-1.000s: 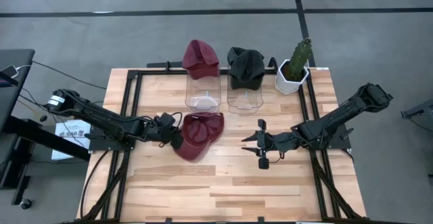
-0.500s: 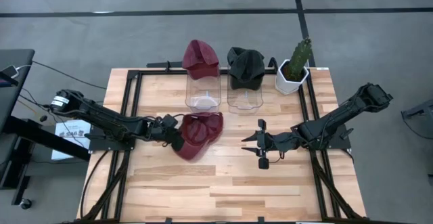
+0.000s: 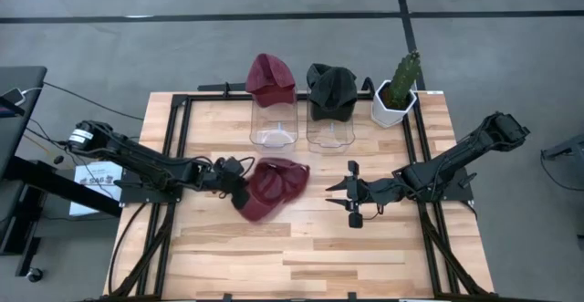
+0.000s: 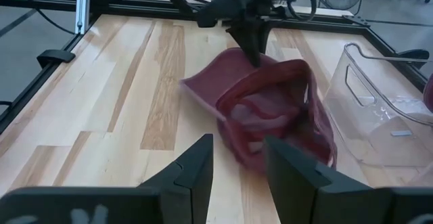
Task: Pick & Place hat
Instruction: Put the red cap into the left transparent bin
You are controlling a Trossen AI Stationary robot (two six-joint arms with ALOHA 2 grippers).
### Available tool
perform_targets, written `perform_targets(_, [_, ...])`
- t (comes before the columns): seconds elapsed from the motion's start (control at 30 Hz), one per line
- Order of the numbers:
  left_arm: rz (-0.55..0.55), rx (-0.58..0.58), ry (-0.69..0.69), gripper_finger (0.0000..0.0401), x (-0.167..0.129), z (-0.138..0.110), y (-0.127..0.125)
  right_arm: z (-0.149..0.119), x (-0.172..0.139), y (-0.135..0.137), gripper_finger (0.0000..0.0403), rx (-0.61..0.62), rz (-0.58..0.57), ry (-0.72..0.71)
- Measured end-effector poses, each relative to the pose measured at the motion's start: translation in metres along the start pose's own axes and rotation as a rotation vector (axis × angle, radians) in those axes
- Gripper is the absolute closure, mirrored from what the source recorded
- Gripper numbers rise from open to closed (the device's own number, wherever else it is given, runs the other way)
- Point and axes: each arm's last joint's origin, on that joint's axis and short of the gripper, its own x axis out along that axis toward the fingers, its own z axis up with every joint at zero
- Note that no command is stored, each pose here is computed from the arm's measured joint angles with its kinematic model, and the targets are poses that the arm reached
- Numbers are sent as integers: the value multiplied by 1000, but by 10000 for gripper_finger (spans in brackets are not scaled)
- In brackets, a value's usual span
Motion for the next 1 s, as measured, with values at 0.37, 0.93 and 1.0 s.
perform_targets(0.37, [-195, 166, -177, 377, -21, 7, -24, 4, 0, -1, 285, 24, -35, -38])
perform_targets(0.93, [-333, 224, -507, 386, -45, 25, -49, -2, -8, -21, 285, 177, -776, -109])
perform_targets(1.0, [-308, 191, -565, 385, -48, 29, -50, -4, -9, -22, 285, 184, -825, -112])
